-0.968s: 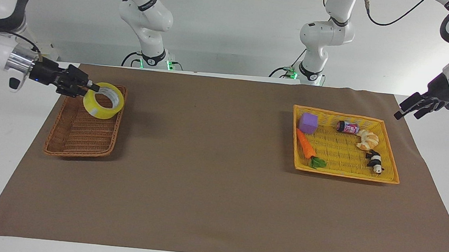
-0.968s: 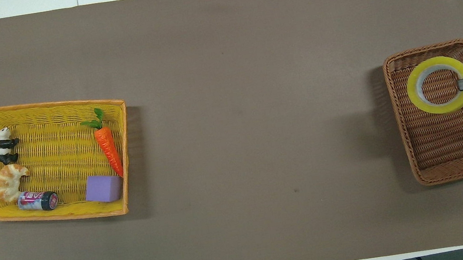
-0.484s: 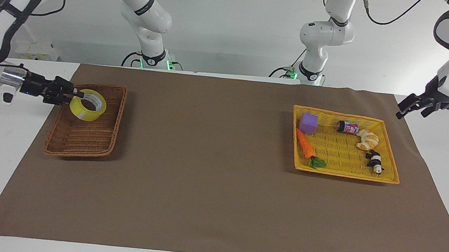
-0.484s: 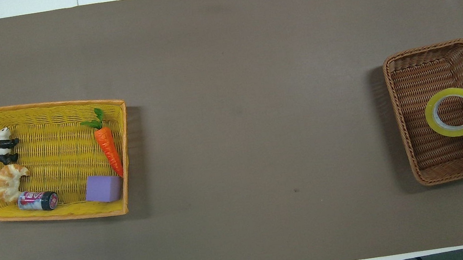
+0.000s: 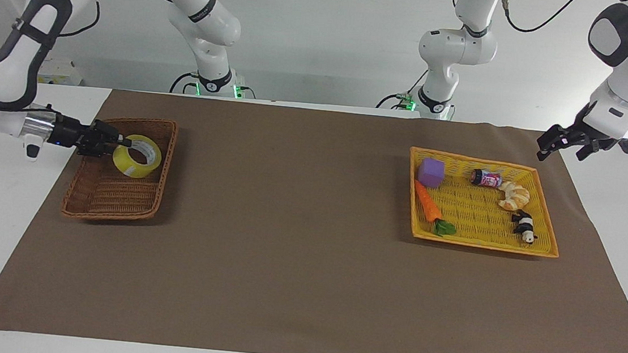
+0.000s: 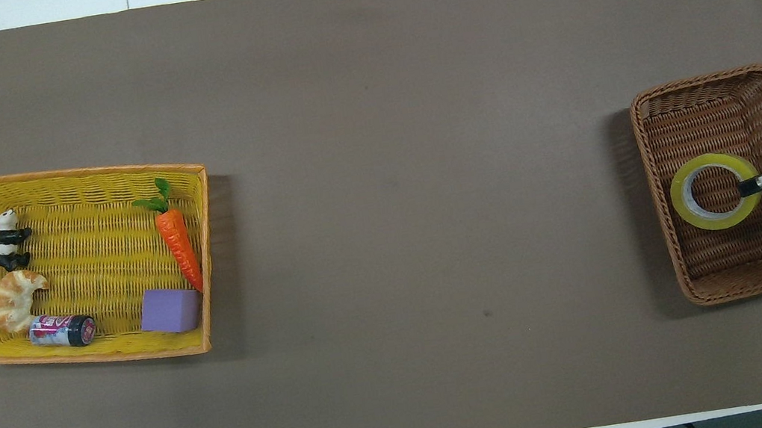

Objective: Move tape to another basket

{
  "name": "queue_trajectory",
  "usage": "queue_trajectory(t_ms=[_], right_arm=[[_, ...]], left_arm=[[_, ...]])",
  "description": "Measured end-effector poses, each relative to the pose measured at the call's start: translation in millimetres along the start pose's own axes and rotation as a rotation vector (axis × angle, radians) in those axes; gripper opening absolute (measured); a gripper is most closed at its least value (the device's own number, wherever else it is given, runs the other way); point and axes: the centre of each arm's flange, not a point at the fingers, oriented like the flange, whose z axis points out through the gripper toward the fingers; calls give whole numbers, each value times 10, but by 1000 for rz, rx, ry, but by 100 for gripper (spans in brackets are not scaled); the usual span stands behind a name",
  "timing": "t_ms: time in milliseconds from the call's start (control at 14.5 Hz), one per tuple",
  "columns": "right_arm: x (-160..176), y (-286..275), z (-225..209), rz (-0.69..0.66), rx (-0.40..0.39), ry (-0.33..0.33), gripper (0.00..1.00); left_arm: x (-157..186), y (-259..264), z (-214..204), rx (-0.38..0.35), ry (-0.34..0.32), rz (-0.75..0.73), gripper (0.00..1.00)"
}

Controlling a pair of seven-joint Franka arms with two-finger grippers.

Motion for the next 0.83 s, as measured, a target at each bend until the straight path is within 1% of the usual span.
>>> queue_trajectory(t_ms=[138, 553, 622, 691, 829], right_arm=[[5, 29, 34, 3, -20, -4, 54], [-22, 57, 54, 9, -35, 1, 54], [-29, 71, 45, 9, -53, -7, 61], [-34, 91, 25, 10, -75, -11, 73], [-19, 56, -98, -3, -128, -15, 93]], left_arm=[[-5, -29, 3, 0, -2, -5, 100], [-9, -64, 5, 0, -3, -12, 100], [-8, -51, 5, 0, -3, -9, 100], [-7, -38, 5, 0, -3, -7, 100], [-2, 41, 4, 2, -5, 7, 100]])
